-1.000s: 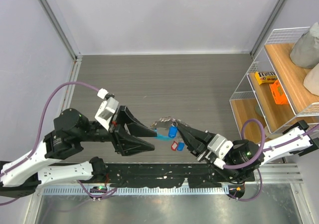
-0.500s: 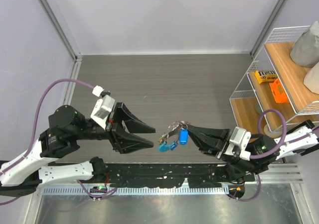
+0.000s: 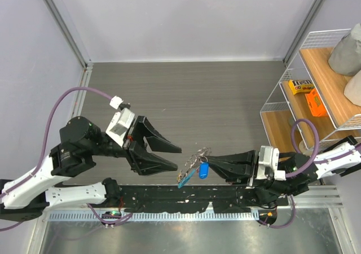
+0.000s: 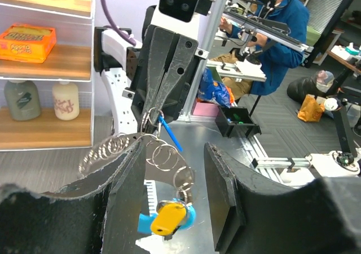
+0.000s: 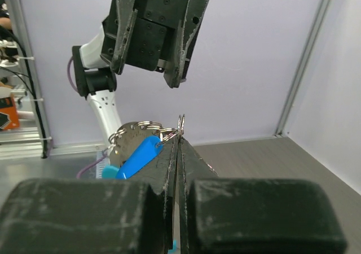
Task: Put the keys on the keyring
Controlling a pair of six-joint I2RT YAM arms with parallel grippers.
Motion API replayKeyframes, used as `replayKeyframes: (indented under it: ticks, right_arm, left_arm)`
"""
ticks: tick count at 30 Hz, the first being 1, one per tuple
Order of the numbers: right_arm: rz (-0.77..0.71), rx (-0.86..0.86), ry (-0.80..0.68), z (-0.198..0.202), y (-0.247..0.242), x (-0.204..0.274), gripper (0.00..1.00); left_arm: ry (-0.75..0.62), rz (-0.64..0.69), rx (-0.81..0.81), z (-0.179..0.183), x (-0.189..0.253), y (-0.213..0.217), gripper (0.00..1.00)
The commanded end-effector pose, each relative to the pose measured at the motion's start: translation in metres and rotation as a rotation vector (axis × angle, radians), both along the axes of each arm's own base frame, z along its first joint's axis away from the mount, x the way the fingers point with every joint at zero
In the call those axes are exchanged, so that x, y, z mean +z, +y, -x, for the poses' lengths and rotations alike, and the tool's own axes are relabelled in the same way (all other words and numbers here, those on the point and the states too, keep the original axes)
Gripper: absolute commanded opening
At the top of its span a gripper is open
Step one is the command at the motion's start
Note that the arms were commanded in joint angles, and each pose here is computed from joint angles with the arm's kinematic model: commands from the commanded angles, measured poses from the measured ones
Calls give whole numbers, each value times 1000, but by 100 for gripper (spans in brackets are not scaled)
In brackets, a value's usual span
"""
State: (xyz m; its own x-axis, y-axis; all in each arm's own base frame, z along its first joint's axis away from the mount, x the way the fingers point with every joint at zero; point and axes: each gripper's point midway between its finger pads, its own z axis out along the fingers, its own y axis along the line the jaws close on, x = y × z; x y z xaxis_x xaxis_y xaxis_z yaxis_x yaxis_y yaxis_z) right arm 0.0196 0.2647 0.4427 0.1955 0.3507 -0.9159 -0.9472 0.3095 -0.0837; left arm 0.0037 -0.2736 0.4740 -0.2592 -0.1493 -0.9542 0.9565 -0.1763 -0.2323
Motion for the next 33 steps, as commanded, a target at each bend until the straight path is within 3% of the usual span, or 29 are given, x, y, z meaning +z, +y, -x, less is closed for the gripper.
replayKeyframes:
  ticks: [1, 23, 33]
  right_arm:
    - [-182, 105, 99, 9, -20, 40, 6]
    - [-221, 173, 122, 24, -8, 49, 6]
    - [-216, 175, 115, 26, -3, 50, 6]
  left_arm:
    - [-28, 107, -89, 15, 22, 2, 51]
    - [3, 128, -143, 15, 21, -20, 49]
    - [17, 113, -156, 13, 20, -29, 42]
